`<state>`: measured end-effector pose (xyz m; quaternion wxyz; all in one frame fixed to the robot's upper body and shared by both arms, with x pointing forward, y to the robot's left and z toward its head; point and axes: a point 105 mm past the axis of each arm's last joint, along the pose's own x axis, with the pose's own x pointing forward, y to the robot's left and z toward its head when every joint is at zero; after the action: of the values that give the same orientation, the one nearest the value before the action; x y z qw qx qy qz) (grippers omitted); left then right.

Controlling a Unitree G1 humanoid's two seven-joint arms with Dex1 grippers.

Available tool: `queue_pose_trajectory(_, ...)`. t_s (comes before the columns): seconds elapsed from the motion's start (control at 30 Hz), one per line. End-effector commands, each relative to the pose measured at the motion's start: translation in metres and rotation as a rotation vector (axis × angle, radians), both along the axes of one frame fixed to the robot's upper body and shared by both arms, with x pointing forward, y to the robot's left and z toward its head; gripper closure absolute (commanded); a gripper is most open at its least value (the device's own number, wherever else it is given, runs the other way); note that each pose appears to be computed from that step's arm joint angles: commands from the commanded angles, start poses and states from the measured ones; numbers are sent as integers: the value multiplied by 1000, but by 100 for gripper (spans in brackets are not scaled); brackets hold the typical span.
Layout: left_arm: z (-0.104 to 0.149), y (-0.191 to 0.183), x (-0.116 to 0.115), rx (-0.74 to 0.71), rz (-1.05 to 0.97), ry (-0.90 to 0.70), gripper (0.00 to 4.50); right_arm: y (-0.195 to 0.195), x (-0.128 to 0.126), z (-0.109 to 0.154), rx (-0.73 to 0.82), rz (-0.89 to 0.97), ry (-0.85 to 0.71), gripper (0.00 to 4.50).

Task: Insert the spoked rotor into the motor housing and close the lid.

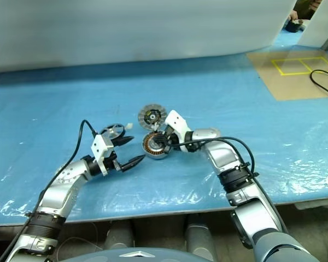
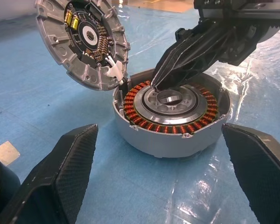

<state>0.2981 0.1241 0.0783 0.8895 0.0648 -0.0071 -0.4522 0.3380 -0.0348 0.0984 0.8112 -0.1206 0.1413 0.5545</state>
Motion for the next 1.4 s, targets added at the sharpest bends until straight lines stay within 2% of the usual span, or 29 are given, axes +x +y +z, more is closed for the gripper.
queue_pose_trajectory(0.03, 7, 0, 0, 3, -4, -36, 0, 3, -2, 2, 10, 12, -14, 448)
queue_pose_trajectory(0.53, 6, 3, -2, 6, 8, -36, 0, 6, -20, -17, -3, 70, 89, 448)
queue_pose_trajectory(0.73, 6, 4, -3, 8, 15, -34, 0, 13, -17, 3, 117, 72, 99, 448)
queue_pose_trajectory(1.0, 8, 8, -5, -34, 46, -24, 0, 17, -13, 25, 201, 98, 36, 448)
queue_pose_trajectory(1.27, 6, 19, -10, -83, 116, 34, 0, 14, -10, 19, 150, 111, 6, 448)
queue_pose_trajectory(1.4, 7, 25, -13, -152, 177, 75, 0, 12, -7, 16, 114, 122, -22, 448)
